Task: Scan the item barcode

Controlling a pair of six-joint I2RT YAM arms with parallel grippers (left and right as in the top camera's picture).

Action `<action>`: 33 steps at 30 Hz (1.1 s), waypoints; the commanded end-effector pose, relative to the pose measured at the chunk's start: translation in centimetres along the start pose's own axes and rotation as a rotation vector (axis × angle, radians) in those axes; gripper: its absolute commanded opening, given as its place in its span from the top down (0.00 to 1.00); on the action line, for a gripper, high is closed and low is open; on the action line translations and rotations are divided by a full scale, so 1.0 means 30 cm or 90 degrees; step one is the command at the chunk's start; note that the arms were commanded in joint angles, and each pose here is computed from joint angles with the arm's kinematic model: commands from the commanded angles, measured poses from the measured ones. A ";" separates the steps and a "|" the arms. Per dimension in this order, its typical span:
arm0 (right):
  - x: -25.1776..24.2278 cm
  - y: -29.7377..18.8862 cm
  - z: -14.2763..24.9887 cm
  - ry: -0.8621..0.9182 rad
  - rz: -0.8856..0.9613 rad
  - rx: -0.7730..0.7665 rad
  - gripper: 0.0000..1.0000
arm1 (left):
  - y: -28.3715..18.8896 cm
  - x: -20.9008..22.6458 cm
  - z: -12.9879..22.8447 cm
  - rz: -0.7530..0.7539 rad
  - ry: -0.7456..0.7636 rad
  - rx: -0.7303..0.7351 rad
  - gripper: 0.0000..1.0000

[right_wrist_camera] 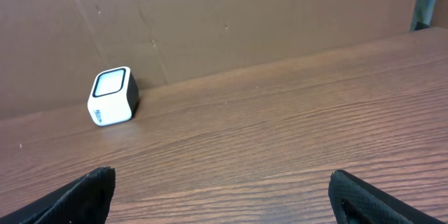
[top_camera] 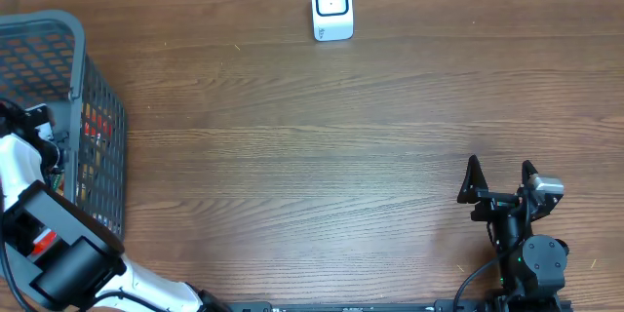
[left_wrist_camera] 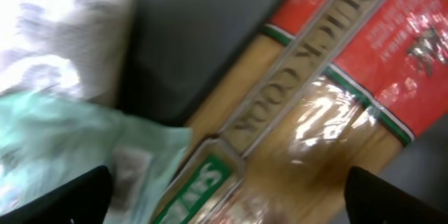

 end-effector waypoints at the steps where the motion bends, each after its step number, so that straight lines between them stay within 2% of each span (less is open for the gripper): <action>1: -0.004 -0.009 -0.027 -0.002 0.011 -0.014 0.00 | 0.057 -0.042 0.019 0.063 0.084 0.015 0.10; 8: -0.004 -0.009 -0.027 -0.002 0.011 -0.014 0.00 | 0.156 -0.118 0.001 0.077 0.120 0.016 0.15; 14: -0.004 -0.009 -0.027 -0.002 0.011 -0.014 0.00 | 0.247 -0.222 0.004 0.077 0.167 0.035 0.27; 18: -0.004 -0.009 -0.027 -0.002 0.011 -0.014 0.00 | 0.294 -0.230 0.007 0.013 0.134 0.051 0.46; 21: -0.003 -0.009 -0.027 -0.002 0.010 -0.014 0.00 | 0.297 -0.221 0.000 -0.008 0.088 0.046 0.71; 23: -0.003 -0.009 -0.027 -0.002 0.010 -0.014 0.00 | 0.297 -0.219 -0.001 -0.010 0.066 0.045 0.92; 24: -0.003 -0.009 -0.027 -0.002 0.010 -0.014 0.00 | 0.297 -0.220 0.001 -0.009 0.059 0.046 0.96; 33: -0.003 -0.009 -0.027 -0.002 0.010 -0.014 0.00 | 0.296 -0.222 0.016 -0.010 -0.013 0.064 0.96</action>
Point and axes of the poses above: each gripper's point midway between its finger pads, its own y axis out along the fingers, its own x axis along the line the jaws close on, z = x × y, the point moved 8 cm from there along -y, back along the fingers, and after that the axes turned 6 degrees about -y, right-handed, at the moved point
